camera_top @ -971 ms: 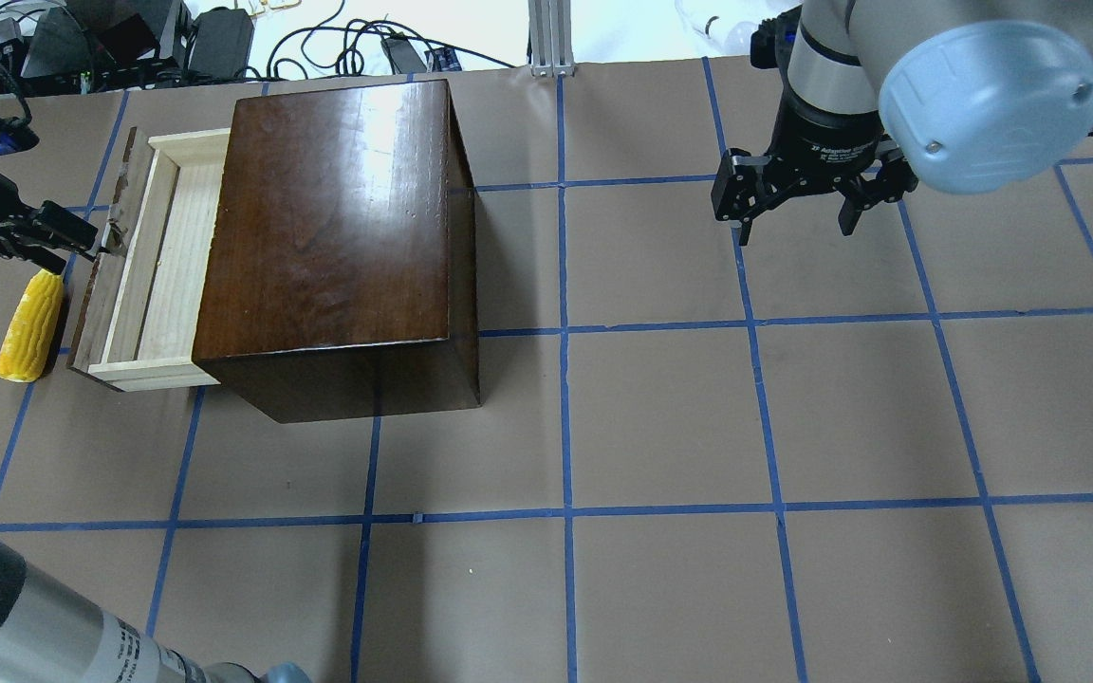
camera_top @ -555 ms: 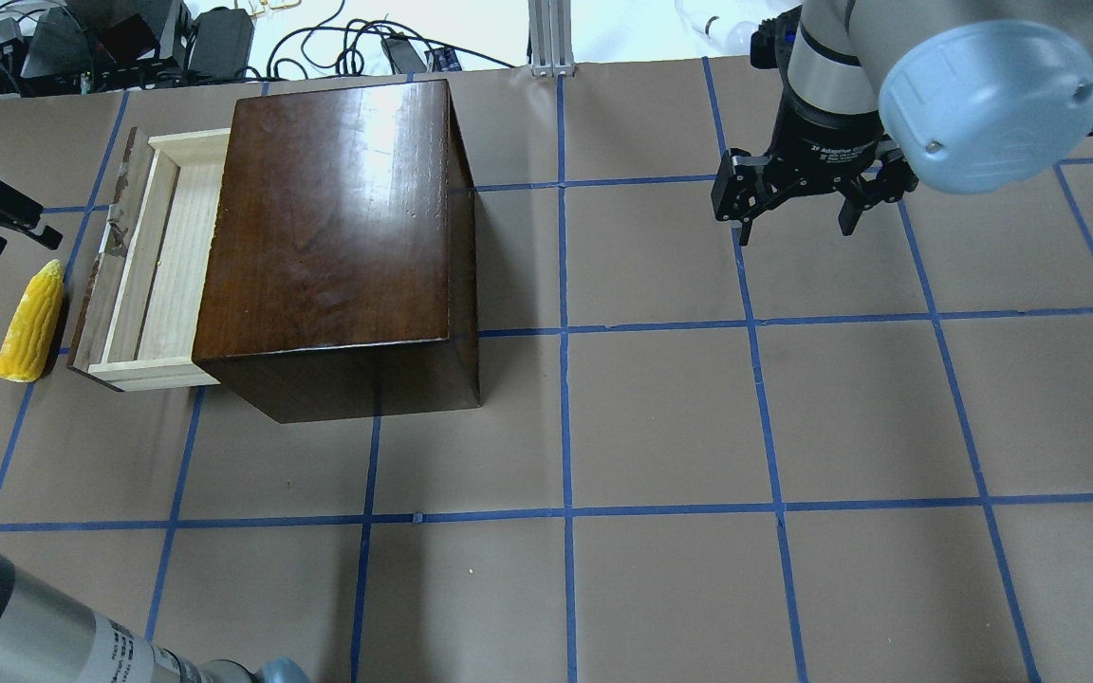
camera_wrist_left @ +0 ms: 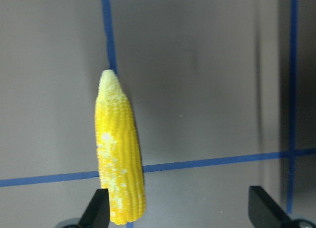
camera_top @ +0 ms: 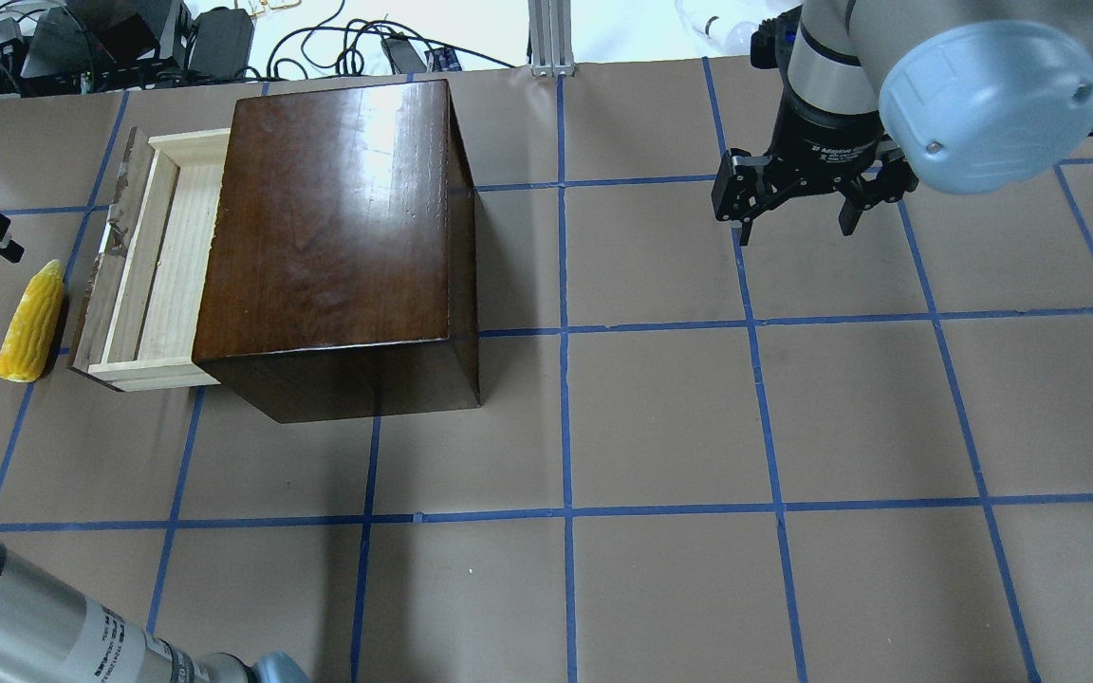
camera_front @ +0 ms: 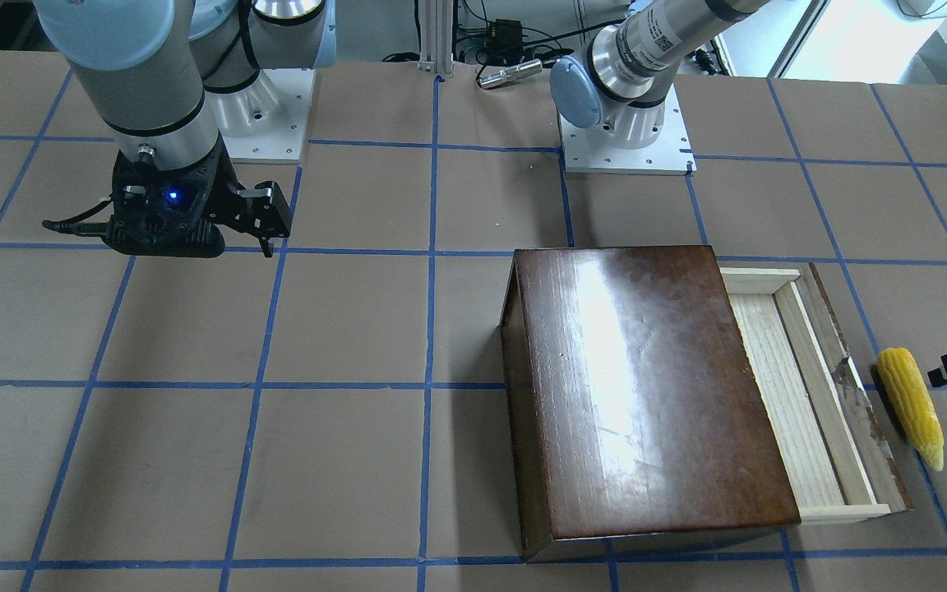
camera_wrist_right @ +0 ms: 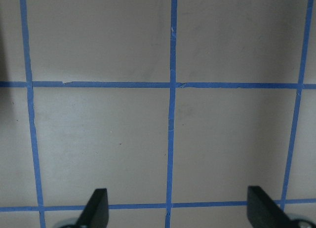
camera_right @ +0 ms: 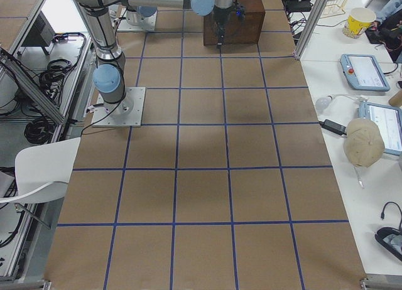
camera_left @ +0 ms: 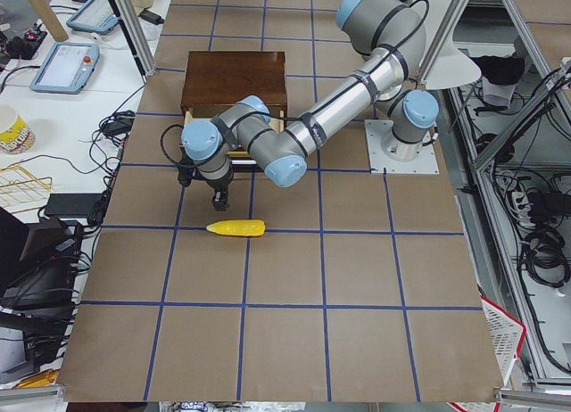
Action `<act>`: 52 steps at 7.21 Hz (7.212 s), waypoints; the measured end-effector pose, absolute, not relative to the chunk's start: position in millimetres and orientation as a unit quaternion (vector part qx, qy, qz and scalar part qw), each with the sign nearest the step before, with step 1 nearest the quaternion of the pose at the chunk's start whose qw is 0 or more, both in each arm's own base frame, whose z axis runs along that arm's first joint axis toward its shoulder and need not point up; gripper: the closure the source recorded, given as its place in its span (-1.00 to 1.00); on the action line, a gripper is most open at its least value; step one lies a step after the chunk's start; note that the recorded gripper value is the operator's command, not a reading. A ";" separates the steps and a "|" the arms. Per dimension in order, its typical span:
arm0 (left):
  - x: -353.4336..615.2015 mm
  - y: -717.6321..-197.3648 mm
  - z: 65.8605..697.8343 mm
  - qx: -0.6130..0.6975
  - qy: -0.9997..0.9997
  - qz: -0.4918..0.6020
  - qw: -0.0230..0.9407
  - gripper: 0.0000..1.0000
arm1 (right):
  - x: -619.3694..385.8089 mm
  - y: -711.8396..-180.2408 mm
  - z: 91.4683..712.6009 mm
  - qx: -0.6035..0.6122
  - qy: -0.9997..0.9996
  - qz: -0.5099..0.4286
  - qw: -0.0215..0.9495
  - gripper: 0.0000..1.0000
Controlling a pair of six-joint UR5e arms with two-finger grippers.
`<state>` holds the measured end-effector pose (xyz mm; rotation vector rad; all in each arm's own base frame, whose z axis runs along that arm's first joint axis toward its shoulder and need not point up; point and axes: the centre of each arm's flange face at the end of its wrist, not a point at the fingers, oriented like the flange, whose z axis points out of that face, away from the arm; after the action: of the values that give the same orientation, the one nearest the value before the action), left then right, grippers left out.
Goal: Open drawer and put corn inside
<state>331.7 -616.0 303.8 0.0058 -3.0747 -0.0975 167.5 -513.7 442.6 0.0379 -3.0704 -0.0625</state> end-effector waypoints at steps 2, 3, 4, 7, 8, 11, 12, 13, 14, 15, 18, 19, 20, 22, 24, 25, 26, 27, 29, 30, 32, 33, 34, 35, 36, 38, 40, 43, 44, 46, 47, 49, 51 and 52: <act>338.0 -617.8 271.1 0.038 -0.998 -0.051 0.023 -1.00 | 167.6 -513.7 442.6 0.012 -0.999 -0.020 0.035 -1.00; 340.9 -619.2 252.3 0.049 -0.997 -0.058 0.020 -1.00 | 167.6 -513.7 442.7 0.012 -0.999 -0.020 0.034 -1.00; 343.1 -620.8 233.5 0.053 -0.997 -0.058 0.015 -1.00 | 167.7 -513.7 442.7 0.012 -0.999 -0.020 0.034 -1.00; 342.8 -619.8 201.6 0.054 -0.997 -0.062 0.015 -1.00 | 167.7 -513.7 442.6 0.012 -0.999 -0.020 0.034 -1.00; 342.7 -619.6 198.3 0.054 -0.996 -0.063 0.016 -1.00 | 167.7 -513.7 442.6 0.012 -0.999 -0.020 0.034 -1.00; 344.9 -618.6 193.4 0.053 -0.996 -0.073 0.008 0.68 | 167.7 -513.7 442.7 0.012 -0.999 -0.020 0.034 -1.00; 348.2 -617.4 191.6 0.052 -0.995 -0.083 -0.005 1.00 | 167.7 -513.8 442.7 0.012 -0.999 -0.020 0.034 -1.00; 350.7 -616.8 191.1 0.050 -0.995 -0.090 -0.014 1.00 | 167.7 -513.8 442.7 0.012 -0.999 -0.020 0.034 -1.00; 352.3 -617.1 192.8 0.050 -0.994 -0.092 -0.020 1.00 | 167.7 -513.7 442.7 0.012 -0.999 -0.020 0.034 -1.00; 352.9 -617.5 195.8 0.049 -0.994 -0.092 -0.022 1.00 | 167.7 -513.7 442.7 0.012 -0.999 -0.020 0.034 -1.00; 343.1 -625.1 240.9 0.033 -0.996 -0.078 -0.032 1.00 | 167.7 -513.7 442.7 0.012 -0.999 -0.020 0.034 -1.00; 336.8 -630.4 267.3 0.023 -0.996 -0.074 -0.032 1.00 | 167.7 -513.8 442.7 0.012 -0.999 -0.020 0.034 -1.00; 325.6 -637.1 300.3 0.012 -0.997 -0.067 -0.036 1.00 | 167.7 -513.8 442.7 0.012 -0.999 -0.020 0.034 -1.00; 284.1 -647.7 375.5 -0.015 -0.998 -0.047 -0.039 1.00 | 167.8 -513.7 442.7 0.012 -0.999 -0.020 0.034 -1.00; 236.6 -645.9 430.5 -0.034 -0.998 -0.034 -0.032 1.00 | 167.8 -513.7 442.7 0.012 -0.999 -0.020 0.034 -1.00; 208.9 -645.4 447.4 -0.042 -0.998 -0.030 -0.030 1.00 | 167.8 -513.7 442.7 0.012 -0.999 -0.020 0.034 -1.00; 178.0 -647.1 457.8 -0.046 -0.998 -0.026 -0.028 1.00 | 167.8 -513.7 442.6 0.012 -0.999 -0.020 0.034 -1.00; 151.1 -649.7 461.7 -0.041 -0.998 -0.025 -0.027 1.00 | 167.9 -513.6 442.6 0.012 -0.999 -0.020 0.033 -1.00; 111.6 -653.6 448.3 -0.004 -0.999 -0.034 -0.014 1.00 | 167.9 -513.7 442.7 0.012 -0.999 -0.020 0.033 -1.00; 100.0 -652.9 431.6 0.022 -0.999 -0.044 0.005 1.00 | 167.9 -513.7 442.6 0.012 -0.999 -0.020 0.033 -1.00; 91.4 -652.3 394.4 0.056 -0.995 -0.068 0.040 1.00 | 167.8 -513.6 442.6 0.012 -0.999 -0.020 0.034 -1.00; 90.0 -653.6 381.8 0.062 -0.994 -0.075 0.053 1.00 | 167.8 -513.7 442.7 0.012 -0.999 -0.020 0.034 -1.00; 89.8 -655.2 372.0 0.065 -0.993 -0.081 0.060 1.00 | 167.8 -513.8 442.7 0.012 -0.999 -0.020 0.034 -1.00; 90.2 -657.6 363.8 0.063 -0.992 -0.085 0.064 1.00 | 167.7 -513.8 442.7 0.012 -0.999 -0.020 0.034 -1.00; 90.8 -660.7 355.9 0.059 -0.992 -0.088 0.066 0.98 | 167.7 -513.7 442.7 0.012 -0.999 -0.020 0.034 -1.00; 93.0 -670.7 336.7 0.056 -0.992 -0.085 0.070 -0.21 | 167.7 -513.7 442.6 0.012 -0.999 -0.020 0.034 -1.00; 92.6 -676.7 328.0 0.056 -0.992 -0.077 0.080 -1.00 | 167.7 -513.7 442.7 0.012 -0.999 -0.020 0.034 -1.00; 93.4 -675.7 334.2 0.057 -0.993 -0.072 0.076 -1.00 | 167.7 -513.7 442.7 0.012 -0.999 -0.020 0.034 -1.00; 93.8 -673.8 342.8 0.057 -0.994 -0.068 0.071 -1.00 | 167.7 -513.7 442.7 0.012 -0.999 -0.020 0.034 -1.00; 93.6 -668.7 367.8 0.054 -0.996 -0.055 0.050 -1.00 | 167.7 -513.7 442.6 0.012 -0.999 -0.020 0.034 -1.00; 91.1 -666.2 385.4 0.051 -0.997 -0.046 0.036 -1.00 | 167.7 -513.7 442.6 0.012 -0.999 -0.020 0.034 -1.00; 49.5 -662.2 436.5 0.023 -0.999 -0.021 0.014 -1.00 | 167.7 -513.7 442.6 0.012 -0.999 -0.020 0.034 -1.00; -23.8 -652.6 470.9 -0.026 -1.000 0.001 0.008 -1.00 | 167.8 -513.6 442.6 0.012 -0.999 -0.020 0.034 -1.00; -61.3 -643.6 476.5 -0.042 -0.999 0.003 0.008 -1.00 | 167.9 -513.6 442.6 0.012 -0.999 -0.020 0.033 -1.00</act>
<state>-61.3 -643.6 476.5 -0.1299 -3.1229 0.0092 167.9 -513.6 442.6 0.0378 -3.0739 -0.0629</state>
